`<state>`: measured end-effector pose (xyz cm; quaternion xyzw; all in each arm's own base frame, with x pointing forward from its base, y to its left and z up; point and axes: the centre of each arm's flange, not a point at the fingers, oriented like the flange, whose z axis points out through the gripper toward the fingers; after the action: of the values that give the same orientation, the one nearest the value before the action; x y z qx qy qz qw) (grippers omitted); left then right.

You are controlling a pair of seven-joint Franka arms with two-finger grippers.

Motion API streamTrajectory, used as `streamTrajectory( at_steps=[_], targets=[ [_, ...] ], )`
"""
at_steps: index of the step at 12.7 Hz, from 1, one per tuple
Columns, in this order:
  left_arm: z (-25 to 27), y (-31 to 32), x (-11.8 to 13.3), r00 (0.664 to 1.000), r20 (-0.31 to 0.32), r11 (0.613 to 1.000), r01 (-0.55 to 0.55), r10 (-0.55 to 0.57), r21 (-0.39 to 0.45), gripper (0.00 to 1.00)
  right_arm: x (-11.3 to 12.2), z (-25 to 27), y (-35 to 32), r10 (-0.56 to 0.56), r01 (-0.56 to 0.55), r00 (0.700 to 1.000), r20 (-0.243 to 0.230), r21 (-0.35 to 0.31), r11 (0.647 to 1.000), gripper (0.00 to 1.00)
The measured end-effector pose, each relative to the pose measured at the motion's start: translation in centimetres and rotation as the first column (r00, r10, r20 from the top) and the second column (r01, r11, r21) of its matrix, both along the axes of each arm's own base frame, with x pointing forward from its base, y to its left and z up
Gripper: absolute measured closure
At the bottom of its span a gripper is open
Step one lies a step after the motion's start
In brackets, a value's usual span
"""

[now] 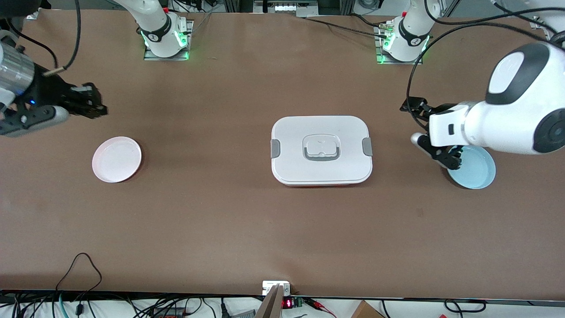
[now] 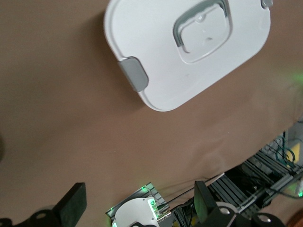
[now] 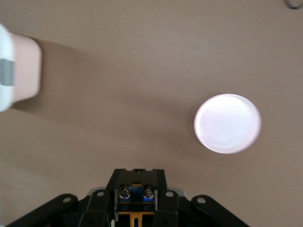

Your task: Transfer orange switch to right arm and place

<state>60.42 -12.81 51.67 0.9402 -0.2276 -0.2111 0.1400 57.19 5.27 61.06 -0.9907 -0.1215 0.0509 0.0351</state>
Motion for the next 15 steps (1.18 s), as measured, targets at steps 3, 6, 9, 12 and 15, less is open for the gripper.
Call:
streamTrajectory(
  at_steps=[3, 6, 9, 12, 15],
  targets=[
    [2.0, 0.6, 0.4, 0.998, 0.061, 0.996, -0.025, 0.020, 0.084, 0.00, 0.3, -4.1, -3.2, -0.004, 0.005, 1.000, 0.014, -0.067, 0.998, 0.67],
    [2.0, 1.1, 0.6, 0.995, 0.101, 0.975, -0.028, 0.006, 0.221, 0.00, 0.8, -10.3, -6.1, 0.006, -0.002, 0.999, 0.033, -0.119, 0.993, 0.67],
    [2.2, 1.5, 0.8, 0.992, 0.123, 0.959, -0.050, 0.016, 0.279, 0.00, 0.6, -14.2, -8.7, -0.004, 0.011, 0.998, 0.060, -0.123, 0.992, 0.67],
    [2.6, 2.0, 1.0, 0.990, 0.136, 0.957, -0.070, 0.033, 0.282, 0.00, 0.1, -19.4, -10.1, -0.015, 0.027, 0.996, 0.092, -0.122, 0.992, 0.67],
    [3.8, 2.9, 1.7, 0.960, 0.272, 0.949, -0.143, 0.063, 0.282, 0.00, 0.0, -24.1, -11.2, -0.028, 0.040, 0.995, 0.098, -0.127, 0.991, 0.67]
  ],
)
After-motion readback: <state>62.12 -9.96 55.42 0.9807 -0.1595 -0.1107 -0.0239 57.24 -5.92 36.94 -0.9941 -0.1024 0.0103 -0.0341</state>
